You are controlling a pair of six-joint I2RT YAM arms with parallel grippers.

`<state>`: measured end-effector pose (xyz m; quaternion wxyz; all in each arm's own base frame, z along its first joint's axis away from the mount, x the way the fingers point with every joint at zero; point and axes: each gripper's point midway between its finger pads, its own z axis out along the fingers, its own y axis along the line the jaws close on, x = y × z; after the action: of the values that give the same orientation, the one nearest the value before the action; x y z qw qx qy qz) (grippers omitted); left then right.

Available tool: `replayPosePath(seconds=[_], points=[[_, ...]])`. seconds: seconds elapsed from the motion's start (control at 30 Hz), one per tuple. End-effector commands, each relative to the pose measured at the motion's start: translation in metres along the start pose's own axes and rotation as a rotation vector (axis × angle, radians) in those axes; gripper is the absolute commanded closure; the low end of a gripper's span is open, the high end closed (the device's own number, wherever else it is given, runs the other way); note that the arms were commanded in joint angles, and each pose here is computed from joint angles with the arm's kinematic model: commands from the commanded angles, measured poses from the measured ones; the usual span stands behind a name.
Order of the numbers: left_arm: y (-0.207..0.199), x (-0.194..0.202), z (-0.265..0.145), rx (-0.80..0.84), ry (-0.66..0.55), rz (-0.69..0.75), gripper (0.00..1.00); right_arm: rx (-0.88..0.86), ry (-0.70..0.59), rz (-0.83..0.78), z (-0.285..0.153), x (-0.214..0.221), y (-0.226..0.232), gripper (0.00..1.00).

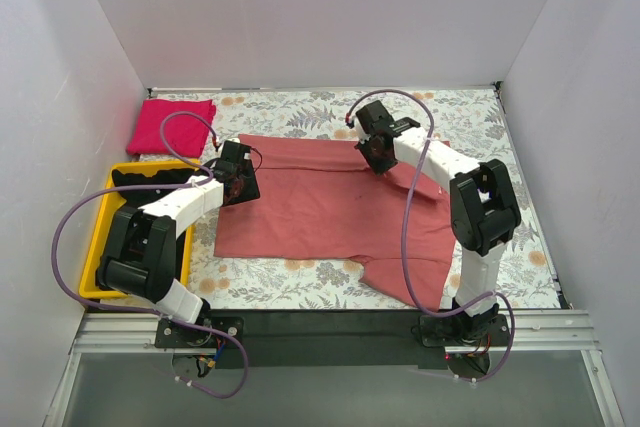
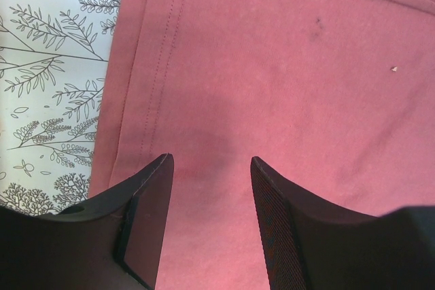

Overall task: Fold and stack the t-shirts
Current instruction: Fold the tshirt

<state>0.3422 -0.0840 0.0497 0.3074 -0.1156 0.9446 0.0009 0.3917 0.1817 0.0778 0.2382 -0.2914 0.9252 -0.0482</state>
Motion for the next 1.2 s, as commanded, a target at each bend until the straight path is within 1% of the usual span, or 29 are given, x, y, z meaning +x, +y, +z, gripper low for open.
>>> replayPosePath(seconds=[0.0,0.17,0.3,0.33,0.4,0.43,0.5,0.53,0.63,0.73,0.77,0.8,0.83,0.87,0.9,0.93,0.97,1.0,1.03,1.07,1.1,1.13,1.17], points=[[-0.004,-0.013,-0.005,0.012,-0.025,0.001,0.52,-0.132,0.084,0.064,-0.003,0.009,0.028,0.99],[-0.005,-0.011,-0.004,0.012,-0.019,0.004,0.52,-0.205,0.134,0.103,-0.004,0.013,0.043,0.99],[-0.005,-0.011,-0.004,0.014,-0.017,0.004,0.52,-0.260,0.166,0.105,0.002,0.019,0.054,0.98],[-0.005,-0.010,-0.004,0.014,-0.014,0.005,0.52,-0.298,0.166,0.108,0.002,0.018,0.061,0.90],[-0.006,-0.010,-0.003,0.017,-0.009,0.007,0.52,-0.333,0.167,0.109,0.001,0.018,0.067,0.79],[-0.006,-0.010,-0.003,0.020,-0.009,0.008,0.52,-0.355,0.158,0.113,-0.002,0.015,0.070,0.68],[-0.007,-0.009,-0.004,0.027,-0.004,0.009,0.52,-0.362,0.119,0.114,-0.013,0.006,0.068,0.59],[-0.007,-0.009,-0.004,0.030,-0.006,0.004,0.52,-0.341,0.106,0.114,-0.017,0.004,0.064,0.52],[-0.019,-0.012,-0.010,0.085,-0.013,-0.013,0.52,-0.263,0.050,0.147,-0.035,-0.004,0.042,0.47],[-0.045,-0.012,-0.021,0.192,0.007,-0.039,0.51,-0.149,0.031,0.270,-0.047,0.010,0.002,0.47],[-0.055,-0.015,-0.027,0.227,0.010,-0.048,0.51,-0.140,0.030,0.319,-0.048,0.018,-0.006,0.47],[-0.072,-0.021,-0.035,0.294,0.013,-0.056,0.51,-0.123,-0.002,0.436,-0.058,0.024,-0.028,0.48],[-0.087,-0.023,-0.040,0.327,0.014,-0.074,0.51,-0.160,0.007,0.496,-0.048,0.043,-0.026,0.48],[-0.101,-0.023,-0.045,0.379,0.032,-0.081,0.51,-0.202,-0.008,0.558,-0.049,0.050,-0.028,0.49],[-0.118,-0.033,-0.054,0.433,0.025,-0.092,0.51,-0.197,-0.070,0.681,-0.059,0.054,-0.050,0.49],[-0.138,-0.029,-0.061,0.496,0.057,-0.100,0.51,-0.250,-0.033,0.741,-0.051,0.080,-0.039,0.50],[-0.150,-0.023,-0.056,0.514,0.091,-0.103,0.51,-0.259,-0.092,0.789,-0.050,0.078,-0.048,0.51],[-0.171,-0.028,-0.064,0.563,0.092,-0.091,0.51,-0.275,-0.134,0.875,-0.058,0.084,-0.060,0.51],[-0.187,-0.025,-0.068,0.609,0.123,-0.099,0.50,-0.281,-0.118,0.921,-0.052,0.100,-0.057,0.52],[-0.198,-0.017,-0.059,0.614,0.161,-0.093,0.51,-0.262,-0.180,0.976,-0.056,0.102,-0.075,0.52],[-0.217,-0.020,-0.066,0.653,0.156,-0.083,0.50,-0.281,-0.192,1.021,-0.057,0.105,-0.075,0.53],[-0.228,-0.018,-0.066,0.672,0.173,-0.079,0.50,-0.287,-0.213,1.043,-0.057,0.107,-0.078,0.53],[-0.237,-0.008,-0.055,0.664,0.208,-0.075,0.50,-0.281,-0.227,1.080,-0.054,0.117,-0.082,0.54]])
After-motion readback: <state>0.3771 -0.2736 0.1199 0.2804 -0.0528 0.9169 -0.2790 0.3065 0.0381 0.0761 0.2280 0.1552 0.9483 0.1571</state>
